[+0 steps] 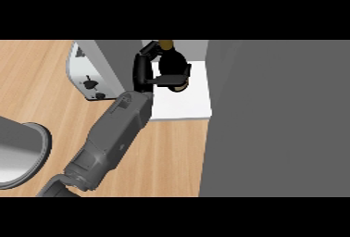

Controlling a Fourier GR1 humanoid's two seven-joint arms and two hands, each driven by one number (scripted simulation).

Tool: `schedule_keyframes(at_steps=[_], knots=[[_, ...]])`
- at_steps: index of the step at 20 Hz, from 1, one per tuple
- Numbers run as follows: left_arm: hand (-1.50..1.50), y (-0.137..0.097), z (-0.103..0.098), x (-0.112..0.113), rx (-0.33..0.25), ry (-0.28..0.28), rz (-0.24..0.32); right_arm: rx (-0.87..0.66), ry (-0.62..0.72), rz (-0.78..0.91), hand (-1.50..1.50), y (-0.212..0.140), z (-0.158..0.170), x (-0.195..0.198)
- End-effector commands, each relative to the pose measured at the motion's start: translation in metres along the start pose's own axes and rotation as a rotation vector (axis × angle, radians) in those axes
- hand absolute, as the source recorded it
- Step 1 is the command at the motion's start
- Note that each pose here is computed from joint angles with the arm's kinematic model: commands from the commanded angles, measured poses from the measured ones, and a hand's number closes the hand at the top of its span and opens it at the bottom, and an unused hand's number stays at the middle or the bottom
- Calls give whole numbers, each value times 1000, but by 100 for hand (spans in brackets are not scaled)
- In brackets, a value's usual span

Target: Pick up the wine, place it into the cabinet and close the cabinet

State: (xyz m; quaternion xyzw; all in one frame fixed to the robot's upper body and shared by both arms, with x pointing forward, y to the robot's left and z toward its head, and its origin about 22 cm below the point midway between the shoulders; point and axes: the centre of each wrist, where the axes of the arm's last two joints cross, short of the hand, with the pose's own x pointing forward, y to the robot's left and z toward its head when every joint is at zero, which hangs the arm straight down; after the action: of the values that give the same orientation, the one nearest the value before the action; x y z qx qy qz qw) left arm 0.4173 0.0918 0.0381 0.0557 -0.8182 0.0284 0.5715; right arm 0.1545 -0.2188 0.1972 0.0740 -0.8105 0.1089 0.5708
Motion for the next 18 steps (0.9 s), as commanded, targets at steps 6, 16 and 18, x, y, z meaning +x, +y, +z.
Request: schedule_keyframes(at_steps=[6,16,18], knots=[[150,-1,-23,9,23,-10,-3,55,-30,-46,-150,1,10,9],[150,4,-19,0,111,101,154,53,-48,-40,-150,11,9,12],[150,3,-19,-1,129,106,145,47,-46,-64,-150,11,6,9]])
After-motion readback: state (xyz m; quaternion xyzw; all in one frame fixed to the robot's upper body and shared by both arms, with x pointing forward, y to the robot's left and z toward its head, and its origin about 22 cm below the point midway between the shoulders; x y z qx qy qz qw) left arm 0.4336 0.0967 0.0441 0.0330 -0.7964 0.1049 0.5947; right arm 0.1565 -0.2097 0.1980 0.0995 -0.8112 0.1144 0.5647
